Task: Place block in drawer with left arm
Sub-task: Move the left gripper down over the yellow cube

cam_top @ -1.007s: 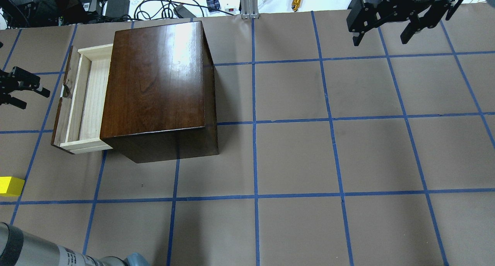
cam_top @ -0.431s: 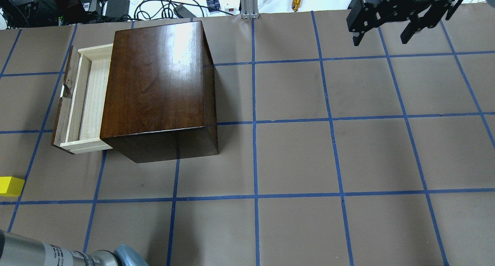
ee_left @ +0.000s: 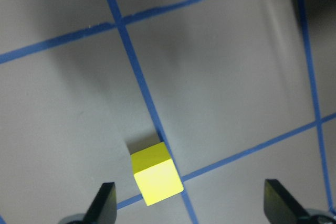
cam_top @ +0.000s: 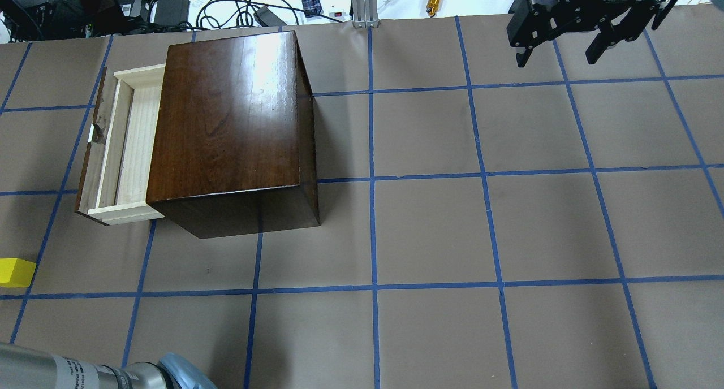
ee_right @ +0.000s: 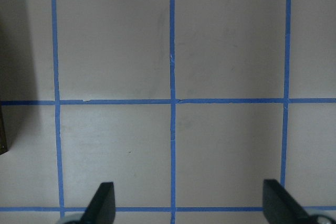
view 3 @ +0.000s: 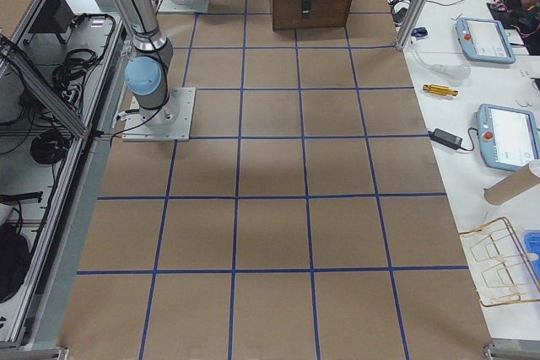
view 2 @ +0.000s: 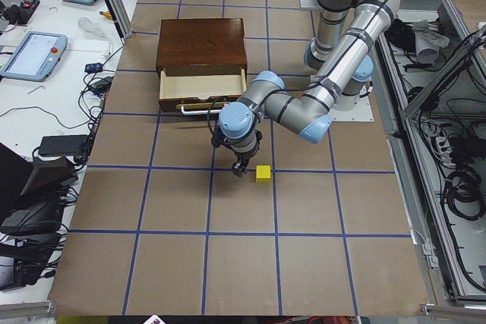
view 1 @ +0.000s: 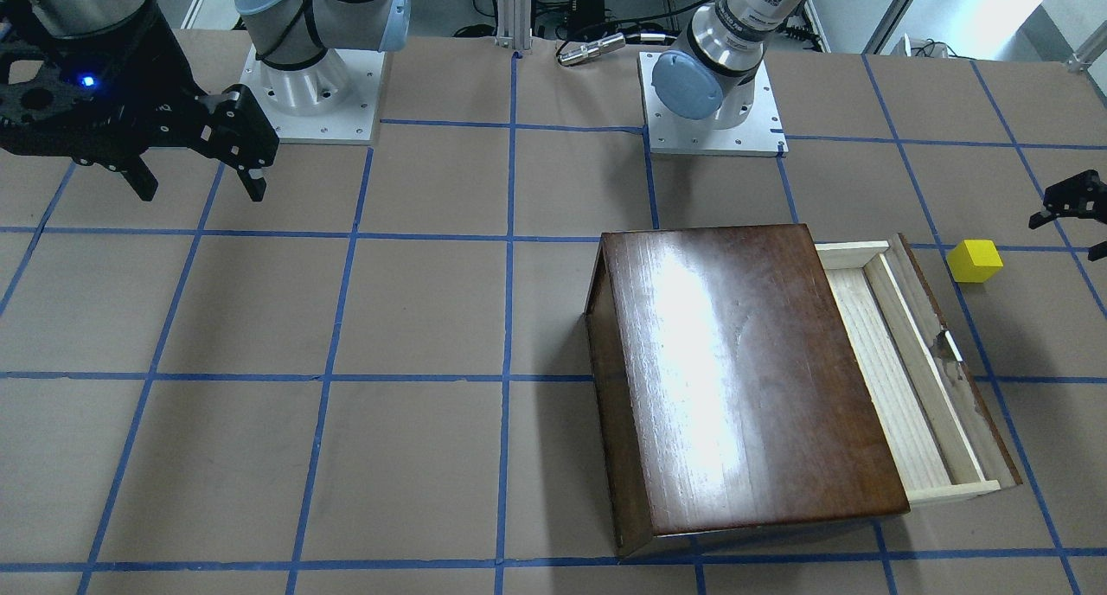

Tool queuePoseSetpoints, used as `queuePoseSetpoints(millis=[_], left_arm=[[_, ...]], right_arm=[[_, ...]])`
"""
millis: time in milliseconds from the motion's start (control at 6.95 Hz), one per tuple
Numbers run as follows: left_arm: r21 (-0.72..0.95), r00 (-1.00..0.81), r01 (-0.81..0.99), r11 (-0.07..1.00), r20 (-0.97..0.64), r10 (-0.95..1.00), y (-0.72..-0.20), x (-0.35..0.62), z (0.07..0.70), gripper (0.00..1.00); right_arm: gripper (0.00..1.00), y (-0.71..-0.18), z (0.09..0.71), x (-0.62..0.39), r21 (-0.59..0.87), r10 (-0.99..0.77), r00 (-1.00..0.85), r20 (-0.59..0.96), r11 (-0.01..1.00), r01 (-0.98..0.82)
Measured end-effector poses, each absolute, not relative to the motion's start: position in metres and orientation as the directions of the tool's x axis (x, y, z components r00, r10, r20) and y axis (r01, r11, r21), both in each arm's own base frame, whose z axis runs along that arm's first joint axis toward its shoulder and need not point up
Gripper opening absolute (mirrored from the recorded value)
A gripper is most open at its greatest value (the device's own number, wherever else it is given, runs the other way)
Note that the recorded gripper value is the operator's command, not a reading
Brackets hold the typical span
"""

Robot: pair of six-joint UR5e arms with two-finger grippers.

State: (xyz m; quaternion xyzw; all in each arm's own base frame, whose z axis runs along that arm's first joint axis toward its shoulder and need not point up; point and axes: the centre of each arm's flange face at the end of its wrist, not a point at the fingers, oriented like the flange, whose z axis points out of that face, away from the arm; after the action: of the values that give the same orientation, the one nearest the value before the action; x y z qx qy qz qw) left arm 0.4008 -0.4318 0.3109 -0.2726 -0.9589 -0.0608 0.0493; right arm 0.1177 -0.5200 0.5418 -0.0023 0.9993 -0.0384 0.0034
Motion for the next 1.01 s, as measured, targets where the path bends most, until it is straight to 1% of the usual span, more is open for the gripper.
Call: queuePoseSetpoints(millis=[144, 431, 719, 1007], left_arm=[[0.084, -0.798, 0.602, 0.794, 0.096, 0.595, -0.417, 0.406, 0.293, 1.0], [0.084, -0.653, 0.757, 0.648, 0.042, 0.756, -0.394, 0.406, 0.259, 1.0], [0.075, -0.48, 0.876, 0.476, 0.043, 0.876, -0.38, 0.405, 0.242, 1.0], [0.052, -0.341, 0.94, 0.338, 0.06, 0.938, -0.376, 0.402, 0.233, 1.0]], right_arm=[[1.0, -0.52, 0.542, 0.118, -0.077, -0.005, -1.0, -0.007, 0.997, -0.004], [1.0, -0.52, 0.542, 0.118, -0.077, -0.005, -1.0, -0.007, 0.997, -0.004], [1.0, -0.52, 0.542, 0.118, -0.077, -0.005, -1.0, -0.007, 0.997, -0.004], [1.0, -0.52, 0.542, 0.118, -0.077, -0.005, -1.0, -0.008, 0.997, -0.004]])
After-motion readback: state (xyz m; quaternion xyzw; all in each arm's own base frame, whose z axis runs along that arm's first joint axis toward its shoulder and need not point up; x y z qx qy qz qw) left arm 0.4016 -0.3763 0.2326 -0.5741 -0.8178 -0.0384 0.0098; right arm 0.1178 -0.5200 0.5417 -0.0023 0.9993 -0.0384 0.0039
